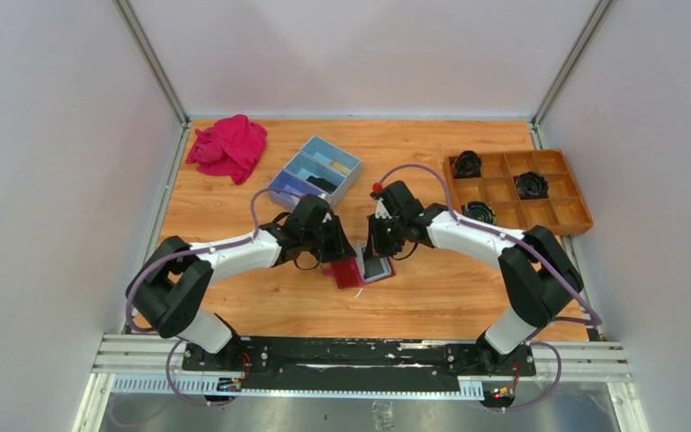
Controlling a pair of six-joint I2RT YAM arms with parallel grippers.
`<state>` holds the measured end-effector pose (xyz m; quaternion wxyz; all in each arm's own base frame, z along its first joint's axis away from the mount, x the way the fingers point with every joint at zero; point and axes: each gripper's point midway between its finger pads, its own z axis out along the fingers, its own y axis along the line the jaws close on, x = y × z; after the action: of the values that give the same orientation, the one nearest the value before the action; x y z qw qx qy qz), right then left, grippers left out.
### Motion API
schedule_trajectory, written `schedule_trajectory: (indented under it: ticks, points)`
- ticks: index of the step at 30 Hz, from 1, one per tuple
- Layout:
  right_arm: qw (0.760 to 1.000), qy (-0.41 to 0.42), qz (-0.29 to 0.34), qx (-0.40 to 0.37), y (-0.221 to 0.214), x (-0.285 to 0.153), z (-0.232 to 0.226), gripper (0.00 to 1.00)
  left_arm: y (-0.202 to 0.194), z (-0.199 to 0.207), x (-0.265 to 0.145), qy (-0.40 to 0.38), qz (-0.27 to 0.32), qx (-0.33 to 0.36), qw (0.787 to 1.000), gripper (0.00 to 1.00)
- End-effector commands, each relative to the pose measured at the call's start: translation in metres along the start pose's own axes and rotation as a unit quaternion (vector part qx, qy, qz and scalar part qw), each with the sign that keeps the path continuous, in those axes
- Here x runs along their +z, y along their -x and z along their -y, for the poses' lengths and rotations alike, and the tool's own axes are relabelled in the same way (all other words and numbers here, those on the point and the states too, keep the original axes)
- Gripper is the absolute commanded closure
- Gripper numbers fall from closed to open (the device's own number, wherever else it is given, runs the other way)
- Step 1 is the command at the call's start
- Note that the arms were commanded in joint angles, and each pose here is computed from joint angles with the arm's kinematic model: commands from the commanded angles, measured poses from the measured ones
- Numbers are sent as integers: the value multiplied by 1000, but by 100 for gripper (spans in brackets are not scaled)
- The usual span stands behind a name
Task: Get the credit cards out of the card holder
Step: Remove the credit card from the card holder.
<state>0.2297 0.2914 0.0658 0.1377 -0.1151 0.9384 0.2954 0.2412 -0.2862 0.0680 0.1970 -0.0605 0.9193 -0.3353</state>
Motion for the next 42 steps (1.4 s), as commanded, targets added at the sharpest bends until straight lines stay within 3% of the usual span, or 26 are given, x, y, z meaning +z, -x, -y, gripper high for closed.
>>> schedule_trajectory:
  ticks: [1, 9, 20, 31, 42]
  points:
    - [999, -45, 13, 11, 3, -13, 30, 100, 3, 15, 11, -24, -12, 2, 1000, 65]
    - [999, -34, -2, 12, 5, -11, 36, 100, 18, 34, -3, -48, 19, 15, 999, 64]
    - [996, 73, -40, -21, -5, 9, -18, 100, 37, 61, -31, -80, 60, 8, 995, 55]
    - [995, 57, -82, 23, -24, 46, -8, 100, 31, 23, -30, -34, 94, -74, 992, 59]
    - [995, 42, -85, 36, -32, 47, 0, 100, 21, -9, -2, 14, 85, -91, 992, 72]
